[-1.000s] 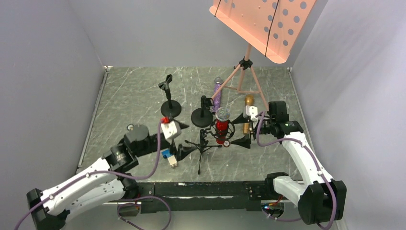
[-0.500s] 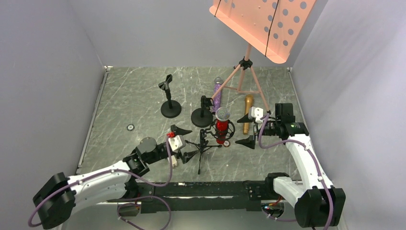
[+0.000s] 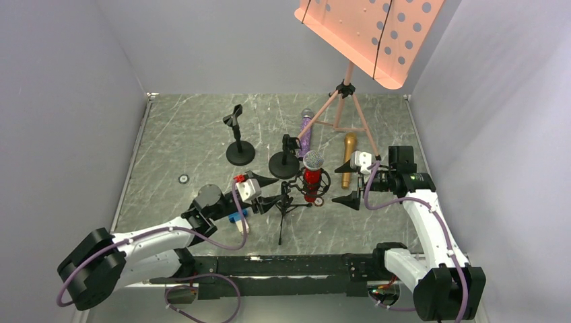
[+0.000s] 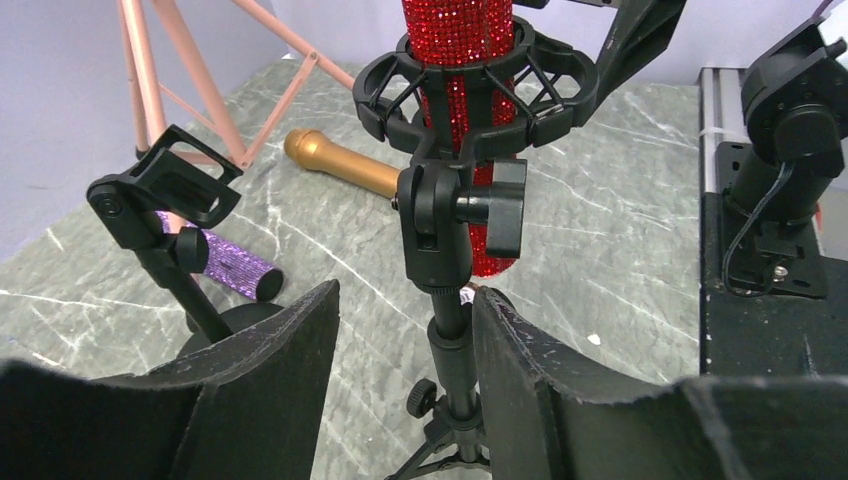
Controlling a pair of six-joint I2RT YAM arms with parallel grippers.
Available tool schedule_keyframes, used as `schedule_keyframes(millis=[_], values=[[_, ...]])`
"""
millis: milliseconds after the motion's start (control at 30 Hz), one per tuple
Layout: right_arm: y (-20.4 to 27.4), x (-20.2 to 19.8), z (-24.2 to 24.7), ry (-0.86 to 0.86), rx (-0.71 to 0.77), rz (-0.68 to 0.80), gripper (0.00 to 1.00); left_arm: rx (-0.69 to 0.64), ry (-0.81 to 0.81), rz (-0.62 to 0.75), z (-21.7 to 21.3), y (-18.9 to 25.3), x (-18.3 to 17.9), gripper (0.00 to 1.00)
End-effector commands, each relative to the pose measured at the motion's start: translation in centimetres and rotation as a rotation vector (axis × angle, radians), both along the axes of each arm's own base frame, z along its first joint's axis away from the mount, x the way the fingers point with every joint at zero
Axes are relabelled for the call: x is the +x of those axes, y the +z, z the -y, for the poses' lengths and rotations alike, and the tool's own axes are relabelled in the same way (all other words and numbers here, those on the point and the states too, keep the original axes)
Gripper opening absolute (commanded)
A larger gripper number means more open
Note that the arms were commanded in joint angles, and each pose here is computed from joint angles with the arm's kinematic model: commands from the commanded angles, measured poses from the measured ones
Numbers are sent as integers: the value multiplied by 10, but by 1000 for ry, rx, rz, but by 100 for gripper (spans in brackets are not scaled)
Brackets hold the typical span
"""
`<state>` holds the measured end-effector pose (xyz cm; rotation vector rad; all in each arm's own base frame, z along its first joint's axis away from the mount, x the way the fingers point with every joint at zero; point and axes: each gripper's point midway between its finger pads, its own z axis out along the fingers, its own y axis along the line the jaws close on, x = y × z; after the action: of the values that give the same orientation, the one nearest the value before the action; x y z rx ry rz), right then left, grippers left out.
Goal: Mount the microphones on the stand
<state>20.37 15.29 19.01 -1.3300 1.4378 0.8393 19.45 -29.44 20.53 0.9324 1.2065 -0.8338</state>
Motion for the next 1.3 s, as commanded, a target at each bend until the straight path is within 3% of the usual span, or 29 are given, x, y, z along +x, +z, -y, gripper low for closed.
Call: schedule_keyframes(millis=[0, 567, 700, 967, 1267], values=[[17, 2, -2, 27, 17, 85, 99, -84, -77, 20, 9, 27, -6, 55], [16, 1, -2, 30, 17, 83, 98, -138, -210, -107, 32, 20, -9, 23], [16, 1, -2, 29, 16, 83, 98, -138, -230, -111, 32, 19, -12, 0], [17, 2, -2, 30, 17, 81, 99, -122, -243, -71, 23, 48, -17, 0], [17, 1, -2, 29, 16, 81, 98, -136, 33, -83, -35, 107, 18, 0]])
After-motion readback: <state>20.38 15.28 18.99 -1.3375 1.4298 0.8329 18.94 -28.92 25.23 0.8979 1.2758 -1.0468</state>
